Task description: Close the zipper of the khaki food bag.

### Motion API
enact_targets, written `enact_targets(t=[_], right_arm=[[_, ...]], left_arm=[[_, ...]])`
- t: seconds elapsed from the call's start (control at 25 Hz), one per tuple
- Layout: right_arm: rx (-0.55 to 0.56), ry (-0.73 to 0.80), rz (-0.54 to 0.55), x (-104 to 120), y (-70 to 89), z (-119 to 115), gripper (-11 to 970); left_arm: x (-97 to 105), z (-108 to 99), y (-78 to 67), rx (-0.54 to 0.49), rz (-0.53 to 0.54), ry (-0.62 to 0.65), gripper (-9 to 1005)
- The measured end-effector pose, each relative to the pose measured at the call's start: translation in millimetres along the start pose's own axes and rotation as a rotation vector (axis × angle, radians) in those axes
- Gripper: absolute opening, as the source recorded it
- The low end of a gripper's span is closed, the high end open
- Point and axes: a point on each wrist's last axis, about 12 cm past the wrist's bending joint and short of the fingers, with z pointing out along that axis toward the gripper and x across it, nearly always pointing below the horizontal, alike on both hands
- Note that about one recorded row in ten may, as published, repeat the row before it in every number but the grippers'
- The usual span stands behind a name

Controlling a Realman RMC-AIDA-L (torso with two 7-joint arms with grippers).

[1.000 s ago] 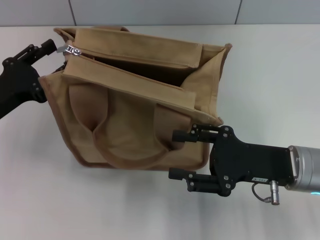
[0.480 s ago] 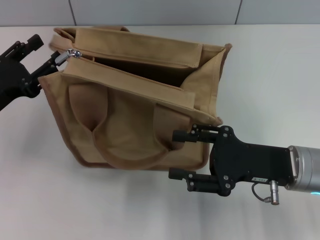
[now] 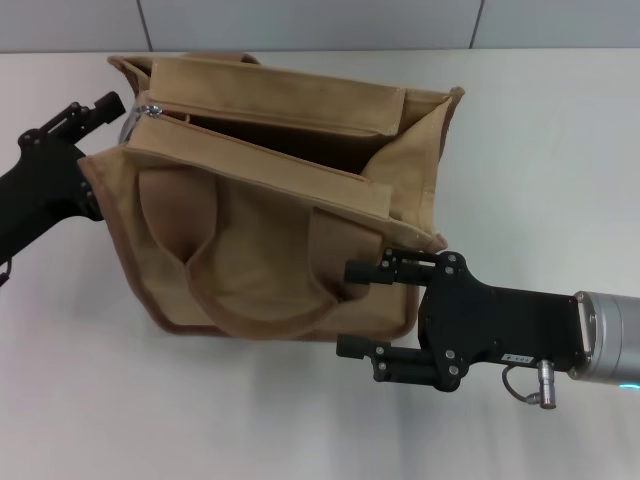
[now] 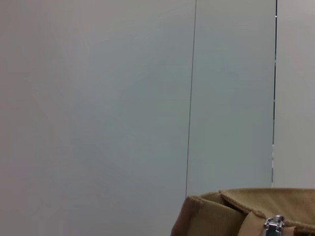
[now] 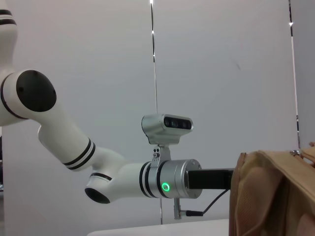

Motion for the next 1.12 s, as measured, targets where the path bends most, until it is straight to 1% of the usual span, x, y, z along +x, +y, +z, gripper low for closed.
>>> enact_targets(t=[0.24, 0.4, 0.56, 0.6, 0.8, 1.0, 1.12], right_arm=[[0.000, 0.000, 0.001, 0.1, 0.1, 0.0, 670], [0.001, 0.001, 0.001, 0.2, 0.0, 0.0, 670], [0.002, 0.003, 0.001, 0.4, -0.2, 0.0, 669], [0.006, 0.007, 0.001, 0.9, -0.6, 0.0, 669], [0.011, 0.014, 0.005, 2.2, -1.1, 1.2, 669], [0.014, 0.017, 0.006, 2.5, -1.5, 1.6, 669], [0.015, 0.017, 0.006, 2.6, -1.6, 1.7, 669]], left_arm=[[0.3, -0.3, -1.1, -0.013, -0.011, -0.024, 693], [2.0, -2.5, -1.7, -0.058, -0.050, -0.065, 686], [3.2, -4.0, -2.8, -0.061, -0.047, -0.067, 679], [4.3, -3.9, -4.1, -0.056, -0.030, -0.062, 677], [6.6, -4.2, -9.1, -0.043, 0.003, -0.069, 584], [5.6, -3.9, -10.6, -0.030, 0.013, -0.078, 491], [5.3, -3.6, -10.6, -0.029, 0.019, -0.078, 342]])
